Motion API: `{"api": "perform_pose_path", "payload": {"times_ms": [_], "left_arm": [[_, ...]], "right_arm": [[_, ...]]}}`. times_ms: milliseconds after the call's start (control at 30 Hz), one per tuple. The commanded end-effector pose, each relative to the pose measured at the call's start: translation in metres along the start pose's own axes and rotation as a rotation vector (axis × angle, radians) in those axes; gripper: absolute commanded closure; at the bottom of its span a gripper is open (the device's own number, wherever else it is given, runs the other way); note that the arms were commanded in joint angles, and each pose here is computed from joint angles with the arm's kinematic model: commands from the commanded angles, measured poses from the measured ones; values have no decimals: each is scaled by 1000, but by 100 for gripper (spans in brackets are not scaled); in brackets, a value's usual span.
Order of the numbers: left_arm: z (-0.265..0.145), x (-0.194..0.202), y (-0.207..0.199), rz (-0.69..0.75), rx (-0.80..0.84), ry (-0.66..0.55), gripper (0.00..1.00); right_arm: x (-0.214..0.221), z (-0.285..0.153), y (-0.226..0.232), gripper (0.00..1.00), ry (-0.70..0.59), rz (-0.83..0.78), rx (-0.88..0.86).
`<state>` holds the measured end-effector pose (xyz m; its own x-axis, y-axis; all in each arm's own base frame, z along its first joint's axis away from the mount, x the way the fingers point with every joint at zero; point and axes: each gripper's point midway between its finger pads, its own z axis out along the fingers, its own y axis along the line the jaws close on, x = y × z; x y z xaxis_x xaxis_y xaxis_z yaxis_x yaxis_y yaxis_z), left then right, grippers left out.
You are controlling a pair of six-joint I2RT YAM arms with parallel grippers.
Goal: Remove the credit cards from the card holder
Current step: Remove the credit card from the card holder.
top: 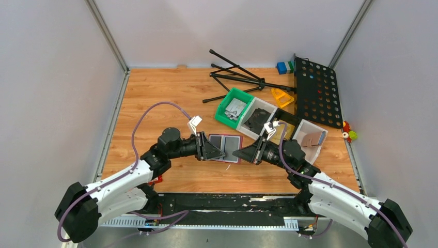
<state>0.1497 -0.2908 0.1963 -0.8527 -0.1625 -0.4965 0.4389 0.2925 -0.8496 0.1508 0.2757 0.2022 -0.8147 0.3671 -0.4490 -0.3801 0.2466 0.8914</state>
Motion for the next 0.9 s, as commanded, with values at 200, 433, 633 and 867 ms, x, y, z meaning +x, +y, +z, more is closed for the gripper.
{"api": "perform_pose_path", "payload": {"times_ms": [200,433,633,867], "left_arm": [[-1,-11,-33,-18,169,-46,75],[-13,-22,-48,-32,259,-118,92],[-14,-18,-48,-34,269,-103,100],[-17,-16,-40,-50,252,-102,100]], "right_arm": [[-7,-2,41,100,-12,-15,-192],[-5,-3,38,99,-16,1,-196],[-5,-4,38,73,-19,6,-208],[-8,-9,39,92,-47,17,-220]]}}
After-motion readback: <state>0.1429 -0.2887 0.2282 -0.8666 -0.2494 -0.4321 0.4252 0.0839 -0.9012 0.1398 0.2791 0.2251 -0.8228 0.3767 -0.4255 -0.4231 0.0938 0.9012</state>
